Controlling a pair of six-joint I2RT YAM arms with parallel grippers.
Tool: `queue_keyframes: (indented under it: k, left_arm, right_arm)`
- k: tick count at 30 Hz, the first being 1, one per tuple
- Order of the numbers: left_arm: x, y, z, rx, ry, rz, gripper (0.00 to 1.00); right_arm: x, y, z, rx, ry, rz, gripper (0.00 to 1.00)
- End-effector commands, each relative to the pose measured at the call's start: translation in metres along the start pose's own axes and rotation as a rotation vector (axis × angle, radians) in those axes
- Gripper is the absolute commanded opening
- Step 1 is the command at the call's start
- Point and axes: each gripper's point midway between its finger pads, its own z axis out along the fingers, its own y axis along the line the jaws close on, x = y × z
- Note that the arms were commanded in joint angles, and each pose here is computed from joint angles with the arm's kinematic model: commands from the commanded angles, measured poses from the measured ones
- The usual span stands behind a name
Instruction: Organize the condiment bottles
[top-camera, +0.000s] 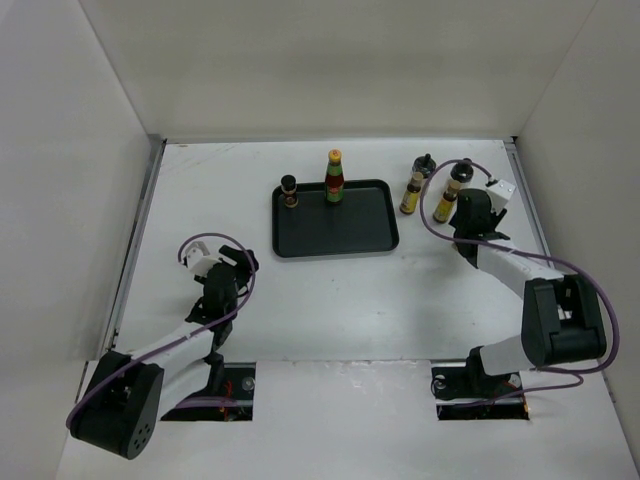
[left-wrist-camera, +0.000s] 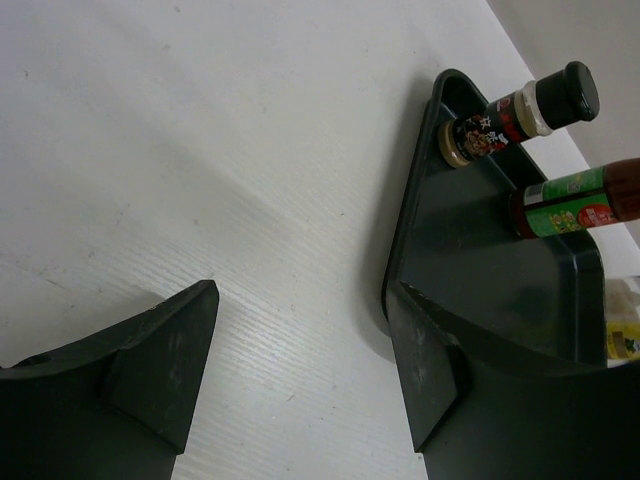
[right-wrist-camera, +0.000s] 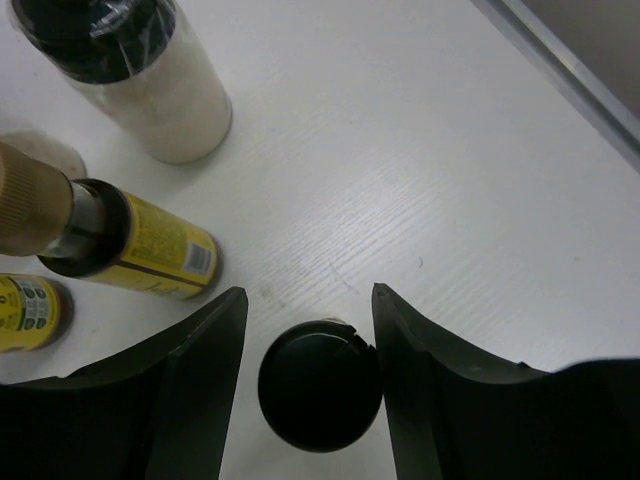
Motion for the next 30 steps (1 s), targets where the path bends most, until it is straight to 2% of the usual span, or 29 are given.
queue_keyframes:
  k: [1,6,8,10,14,18,23,27,30]
  left_arm:
    - [-0.014,-0.027,0.002,0.075,-0.039,-0.047,0.67]
    - [-0.011,-0.027,0.002,0.077,-0.024,-0.042,0.67]
    - [-0.013,-0.027,0.002,0.078,-0.032,-0.045,0.67]
    - [-0.012,-0.027,0.003,0.075,-0.029,-0.043,0.67]
    - [-0.010,-0.028,0.003,0.078,-0.021,-0.041,0.67]
    - [-0.011,-0.028,0.003,0.075,-0.025,-0.040,0.67]
    - [-0.012,-0.028,0.003,0.077,-0.029,-0.040,0.67]
    - [-0.010,-0.029,0.002,0.082,-0.018,-0.038,0.67]
    - [-0.012,-0.029,0.001,0.086,-0.027,-0.042,0.67]
  right_arm:
    - [0.010,0.000,-0.001,0.009,0.011,0.009,0.56]
    - [0.015,0.004,-0.004,0.007,0.019,-0.013,0.54]
    - [0.014,0.005,-0.010,0.001,0.008,-0.017,0.42]
    - [0.004,0.011,-0.020,-0.019,-0.020,-0.015,0.35]
    - [-0.020,0.045,-0.056,-0.136,-0.077,-0.046,0.32]
    - [-0.035,0.109,-0.104,-0.333,-0.085,-0.104,0.33]
    - [-0.044,0.207,-0.136,-0.584,-0.092,-0.131,0.33]
    - [-0.046,0.267,-0.127,-0.638,-0.122,-0.180,0.33]
    - [-0.044,0.294,-0.110,-0.647,-0.124,-0.192,0.33]
